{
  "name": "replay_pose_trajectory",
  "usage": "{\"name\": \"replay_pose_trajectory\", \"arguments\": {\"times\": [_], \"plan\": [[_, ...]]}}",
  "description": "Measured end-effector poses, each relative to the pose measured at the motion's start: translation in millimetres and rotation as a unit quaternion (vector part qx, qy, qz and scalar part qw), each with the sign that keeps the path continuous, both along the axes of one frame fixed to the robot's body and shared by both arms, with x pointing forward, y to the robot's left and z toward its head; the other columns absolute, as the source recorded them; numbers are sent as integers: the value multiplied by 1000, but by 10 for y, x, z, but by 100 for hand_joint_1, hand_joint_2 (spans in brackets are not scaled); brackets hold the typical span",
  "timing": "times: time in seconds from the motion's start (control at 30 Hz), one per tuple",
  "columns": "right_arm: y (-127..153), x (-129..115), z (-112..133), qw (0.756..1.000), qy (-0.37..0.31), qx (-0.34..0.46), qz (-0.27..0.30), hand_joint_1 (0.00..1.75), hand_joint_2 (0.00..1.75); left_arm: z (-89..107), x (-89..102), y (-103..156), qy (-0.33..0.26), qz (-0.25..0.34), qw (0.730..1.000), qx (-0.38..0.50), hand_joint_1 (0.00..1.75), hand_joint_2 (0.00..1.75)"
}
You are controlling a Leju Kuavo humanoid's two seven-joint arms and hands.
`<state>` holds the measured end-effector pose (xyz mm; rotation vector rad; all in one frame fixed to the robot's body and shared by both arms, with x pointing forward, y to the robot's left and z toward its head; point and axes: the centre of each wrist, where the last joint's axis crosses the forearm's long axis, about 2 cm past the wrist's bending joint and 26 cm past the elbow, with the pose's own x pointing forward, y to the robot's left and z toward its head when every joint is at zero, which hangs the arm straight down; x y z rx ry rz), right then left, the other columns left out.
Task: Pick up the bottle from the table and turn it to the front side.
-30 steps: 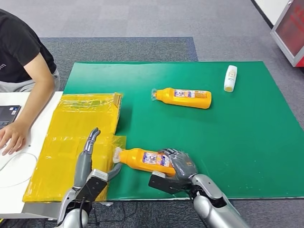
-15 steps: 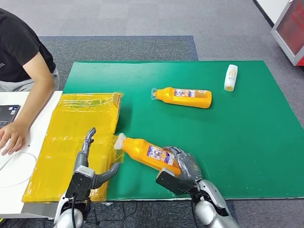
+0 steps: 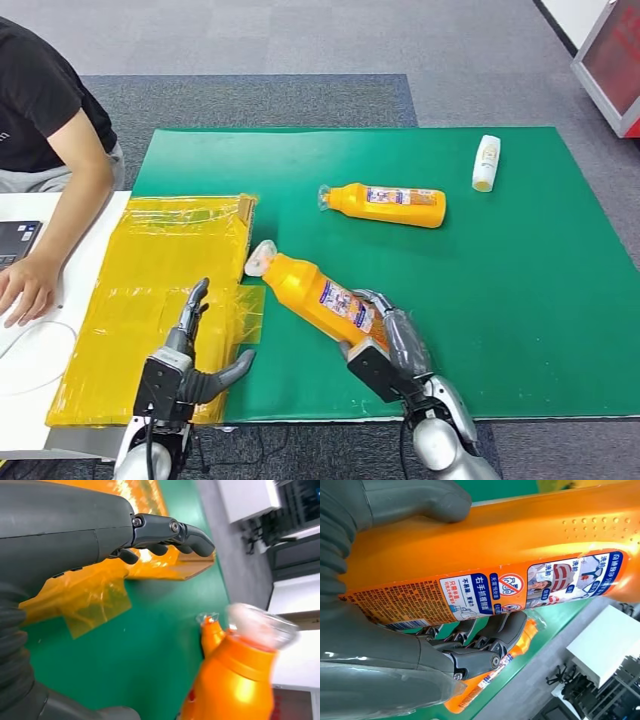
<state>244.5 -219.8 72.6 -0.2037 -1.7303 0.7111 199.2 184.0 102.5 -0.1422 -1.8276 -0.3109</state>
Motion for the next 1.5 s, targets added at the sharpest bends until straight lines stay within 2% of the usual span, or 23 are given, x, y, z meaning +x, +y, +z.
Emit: {"name": "replay_pose_trajectory", "arguments": {"times": [0.17,0.67,0.83,1.1,1.5], "plan": [[32,3,20,999,-1,33,1,175,175,-14,-3,-6,70,-39,993,-86,0,175],[119,-26,17,998,-6,55,15,175,175,-2,139,-4,66,-41,992,-101,0,175],[168,-18,34,998,-12,58,27,175,175,31,207,-38,85,-65,984,-142,0,175],[256,-19,62,993,10,105,55,175,175,110,312,-104,112,-102,969,-195,0,175],[380,46,201,990,-24,112,84,175,175,219,403,-178,126,-148,954,-229,0,175]]}}
